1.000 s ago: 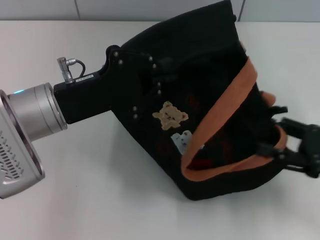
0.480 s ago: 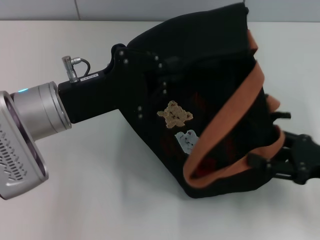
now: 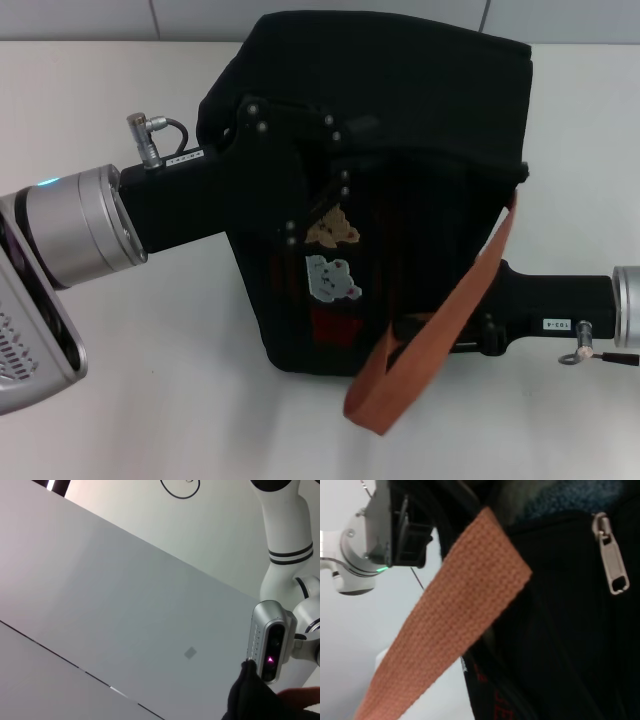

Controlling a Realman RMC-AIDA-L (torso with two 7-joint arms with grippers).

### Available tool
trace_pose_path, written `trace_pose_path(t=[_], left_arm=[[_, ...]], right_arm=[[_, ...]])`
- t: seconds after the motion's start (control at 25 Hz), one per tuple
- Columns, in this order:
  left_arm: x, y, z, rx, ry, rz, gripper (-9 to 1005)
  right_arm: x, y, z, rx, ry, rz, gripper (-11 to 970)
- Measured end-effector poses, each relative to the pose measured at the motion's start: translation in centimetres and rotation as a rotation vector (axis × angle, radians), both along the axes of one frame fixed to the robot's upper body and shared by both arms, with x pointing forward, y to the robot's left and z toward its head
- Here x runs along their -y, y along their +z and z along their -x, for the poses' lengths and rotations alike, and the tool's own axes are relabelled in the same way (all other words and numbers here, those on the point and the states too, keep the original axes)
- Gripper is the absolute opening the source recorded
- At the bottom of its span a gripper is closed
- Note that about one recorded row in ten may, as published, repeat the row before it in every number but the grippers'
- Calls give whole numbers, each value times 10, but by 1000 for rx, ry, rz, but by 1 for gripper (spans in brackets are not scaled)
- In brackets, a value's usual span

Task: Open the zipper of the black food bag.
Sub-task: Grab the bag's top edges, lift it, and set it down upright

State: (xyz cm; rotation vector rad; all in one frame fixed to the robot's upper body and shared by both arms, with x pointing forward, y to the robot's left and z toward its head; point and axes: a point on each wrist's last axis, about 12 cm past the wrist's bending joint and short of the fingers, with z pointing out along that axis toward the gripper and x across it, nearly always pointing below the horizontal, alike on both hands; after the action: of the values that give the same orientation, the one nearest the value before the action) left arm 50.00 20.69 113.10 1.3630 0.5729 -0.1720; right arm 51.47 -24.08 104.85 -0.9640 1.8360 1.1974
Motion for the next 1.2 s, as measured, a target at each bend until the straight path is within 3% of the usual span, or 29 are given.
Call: trace_pose_path(t=[0.2,0.28,0.4,0.52,0.92,1.2], left_arm=[[0,0,0,2,-3,0,101],[0,-1,0,-2,0,-2,101],[0,-1,0,-3,1,-3,101],[0,-2,0,0,2,-8,100],[1,-2,-1,6,4,-8,99],[1,-2,0,13,0,-10,99]], right_arm=[[14,8,16,6,14,-93,809],[45,13,38,33,-57,-154,809],[53,14,42,37,-81,-162,809],[80,14,59,41,-189,-201,809],[89,15,66,54,-215,-214,810],[105,29,72,109,-268,-299,809]])
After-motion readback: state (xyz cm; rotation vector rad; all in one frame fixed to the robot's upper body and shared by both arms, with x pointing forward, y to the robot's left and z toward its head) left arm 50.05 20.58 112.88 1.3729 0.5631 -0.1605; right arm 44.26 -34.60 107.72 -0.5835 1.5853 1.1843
